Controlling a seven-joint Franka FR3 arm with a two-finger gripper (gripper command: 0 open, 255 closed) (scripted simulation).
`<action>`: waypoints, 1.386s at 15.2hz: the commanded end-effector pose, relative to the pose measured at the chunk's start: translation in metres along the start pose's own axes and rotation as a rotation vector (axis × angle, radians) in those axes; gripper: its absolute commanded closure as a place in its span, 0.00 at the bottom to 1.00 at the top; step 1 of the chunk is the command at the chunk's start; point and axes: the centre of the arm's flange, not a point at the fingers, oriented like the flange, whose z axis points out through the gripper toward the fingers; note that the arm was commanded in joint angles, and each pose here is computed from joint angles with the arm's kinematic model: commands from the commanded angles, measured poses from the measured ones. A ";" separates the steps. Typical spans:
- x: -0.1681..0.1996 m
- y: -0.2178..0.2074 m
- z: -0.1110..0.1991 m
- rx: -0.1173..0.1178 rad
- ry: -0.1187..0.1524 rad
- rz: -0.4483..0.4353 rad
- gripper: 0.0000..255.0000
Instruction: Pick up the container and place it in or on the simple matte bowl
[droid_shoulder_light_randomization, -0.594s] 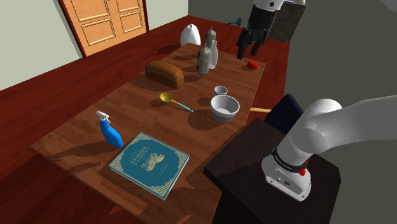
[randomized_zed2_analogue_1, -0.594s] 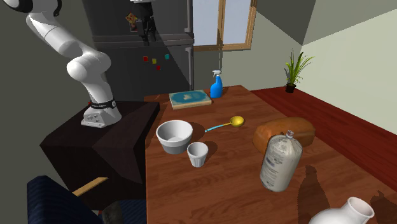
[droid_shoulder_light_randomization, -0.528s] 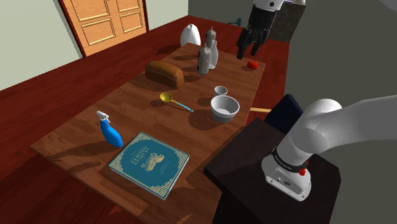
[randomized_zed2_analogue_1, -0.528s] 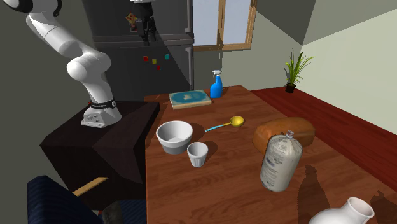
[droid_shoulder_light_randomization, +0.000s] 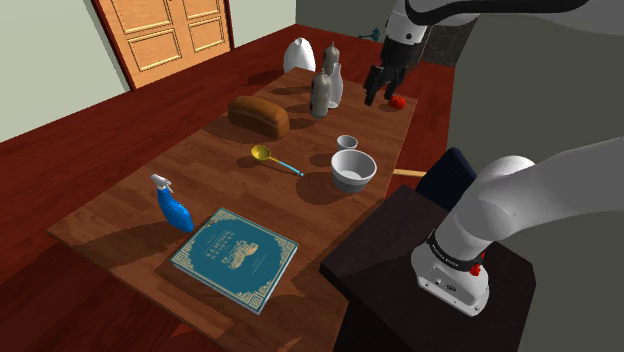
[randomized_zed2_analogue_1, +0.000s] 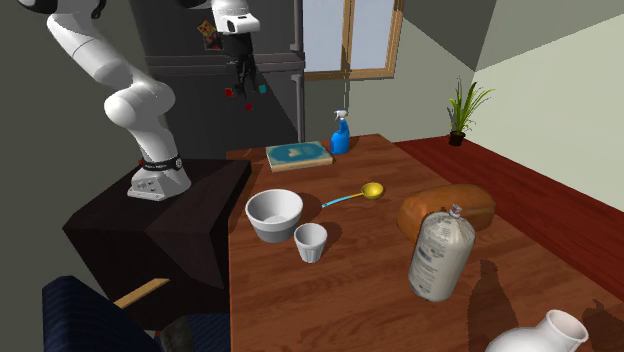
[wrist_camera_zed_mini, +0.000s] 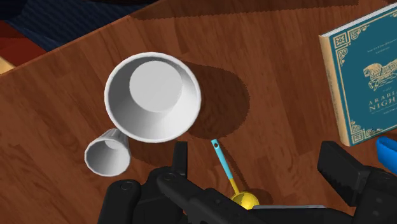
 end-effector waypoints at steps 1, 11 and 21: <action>0.012 0.016 0.018 -0.001 0.003 0.002 0.00; 0.068 0.094 0.107 -0.002 0.010 0.016 0.00; 0.124 0.173 0.196 -0.004 0.017 0.030 0.00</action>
